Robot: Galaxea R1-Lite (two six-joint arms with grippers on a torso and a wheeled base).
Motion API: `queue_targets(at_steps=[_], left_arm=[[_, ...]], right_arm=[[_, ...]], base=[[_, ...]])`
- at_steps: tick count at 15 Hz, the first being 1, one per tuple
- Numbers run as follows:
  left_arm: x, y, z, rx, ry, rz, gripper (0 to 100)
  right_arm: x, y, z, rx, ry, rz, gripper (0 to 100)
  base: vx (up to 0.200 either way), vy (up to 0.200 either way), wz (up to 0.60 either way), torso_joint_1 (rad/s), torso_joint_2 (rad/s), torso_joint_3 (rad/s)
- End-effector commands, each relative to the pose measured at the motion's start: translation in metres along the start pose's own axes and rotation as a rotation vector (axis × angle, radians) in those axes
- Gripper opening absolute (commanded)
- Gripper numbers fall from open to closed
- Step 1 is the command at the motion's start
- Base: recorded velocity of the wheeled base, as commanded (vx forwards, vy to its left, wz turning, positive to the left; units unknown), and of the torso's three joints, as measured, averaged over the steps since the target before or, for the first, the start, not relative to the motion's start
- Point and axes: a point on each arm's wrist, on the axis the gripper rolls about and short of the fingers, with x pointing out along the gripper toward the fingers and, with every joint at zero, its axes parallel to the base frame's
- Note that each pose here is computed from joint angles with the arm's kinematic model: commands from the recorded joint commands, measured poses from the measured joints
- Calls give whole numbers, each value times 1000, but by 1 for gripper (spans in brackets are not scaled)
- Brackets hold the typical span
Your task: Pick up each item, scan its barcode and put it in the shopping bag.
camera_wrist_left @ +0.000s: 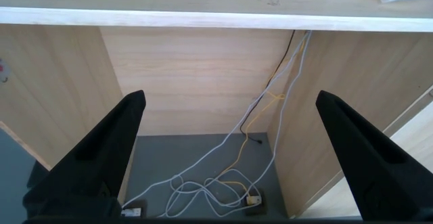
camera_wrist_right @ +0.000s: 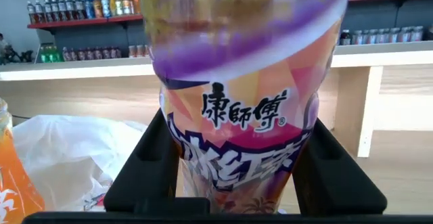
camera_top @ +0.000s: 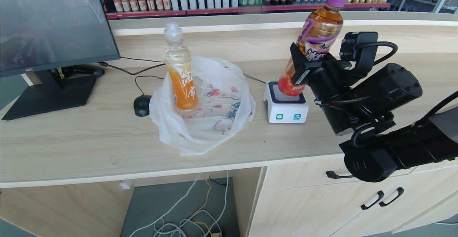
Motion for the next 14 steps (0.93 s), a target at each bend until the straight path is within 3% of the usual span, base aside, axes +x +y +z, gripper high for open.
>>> queue_targets(at_steps=[1,5,8,14], left_arm=[[0,0,0,-2,0,0,100],[0,0,0,-2,1,0,100],[0,0,0,1,0,0,100],[0,0,0,1,1,0,100]], right_arm=[[-1,2,-3,10,11,7,0],[-2,4,-4,19,15,12,0],[-11,8,-12,39,63,29,0],[-14,15,-14,51,73,48,0]], base=[[0,200,0,12,2,7],[0,200,0,-1,6,5],[0,0,0,0,0,0],[0,0,0,0,0,0]])
